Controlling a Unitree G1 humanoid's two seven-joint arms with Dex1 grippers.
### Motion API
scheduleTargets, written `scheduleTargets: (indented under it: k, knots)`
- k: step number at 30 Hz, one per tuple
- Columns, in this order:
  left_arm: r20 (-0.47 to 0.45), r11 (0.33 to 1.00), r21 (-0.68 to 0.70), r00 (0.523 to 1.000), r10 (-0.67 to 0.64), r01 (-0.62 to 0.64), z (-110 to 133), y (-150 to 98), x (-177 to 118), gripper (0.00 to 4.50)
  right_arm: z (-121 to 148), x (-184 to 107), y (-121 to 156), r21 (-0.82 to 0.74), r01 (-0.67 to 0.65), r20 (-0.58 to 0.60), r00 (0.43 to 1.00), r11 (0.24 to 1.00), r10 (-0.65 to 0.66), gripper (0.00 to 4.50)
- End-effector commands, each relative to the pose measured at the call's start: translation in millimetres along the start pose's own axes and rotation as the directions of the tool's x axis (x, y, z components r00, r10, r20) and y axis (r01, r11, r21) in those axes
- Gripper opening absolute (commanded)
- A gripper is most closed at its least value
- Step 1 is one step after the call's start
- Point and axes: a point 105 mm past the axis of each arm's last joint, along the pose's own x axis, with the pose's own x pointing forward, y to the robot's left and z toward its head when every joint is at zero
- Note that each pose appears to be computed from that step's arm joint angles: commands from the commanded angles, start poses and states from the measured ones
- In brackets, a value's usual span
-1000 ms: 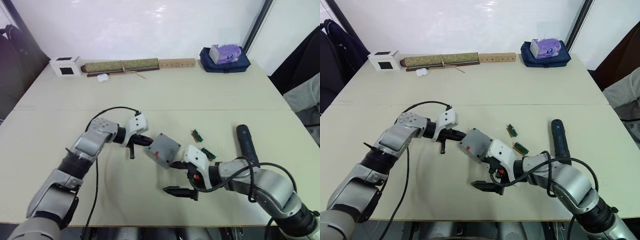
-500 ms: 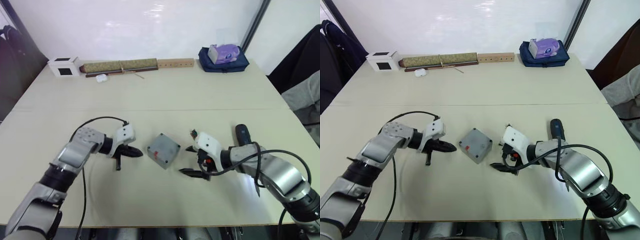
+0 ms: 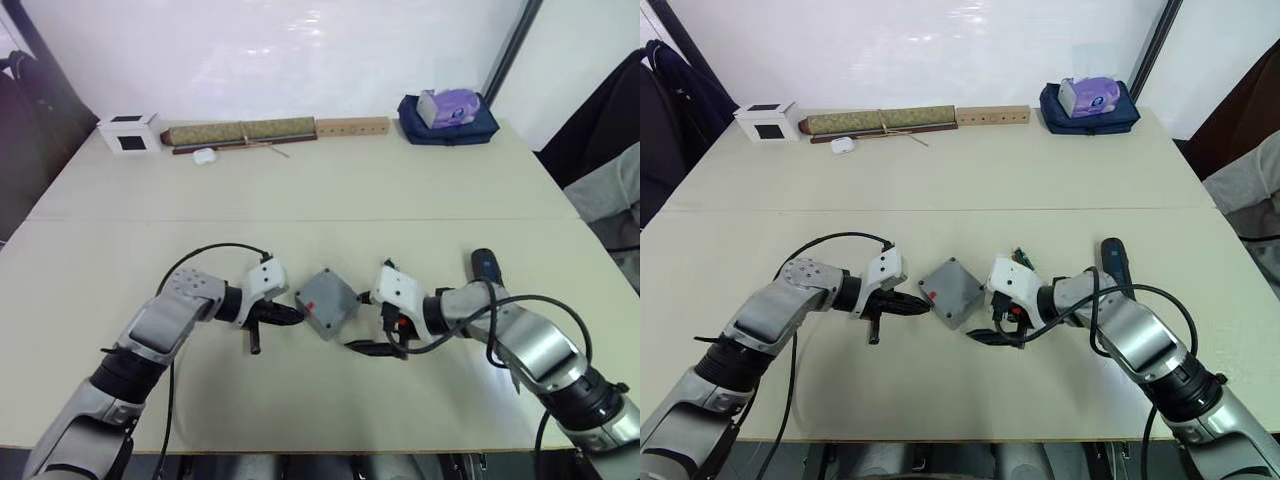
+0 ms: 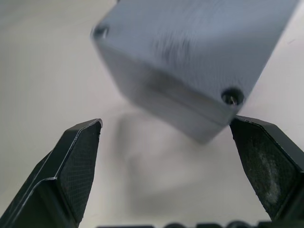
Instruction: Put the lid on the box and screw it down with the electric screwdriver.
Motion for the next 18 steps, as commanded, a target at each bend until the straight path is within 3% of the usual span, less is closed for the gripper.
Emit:
scheduleTargets:
  k: [1,18]
  knots:
    - [0.033,1.000,0.023,0.999,0.014,-0.015,11.1,5.2,-4.0,0.00,10.9,-2.4,8.9,-0.034,-0.017,0.033,0.999,0.999,0.018,4.42]
    - [0.038,0.999,0.046,0.999,0.023,-0.025,15.8,13.9,0.6,0.00,13.0,5.5,27.9,0.027,-0.038,0.067,0.997,0.999,0.036,4.42]
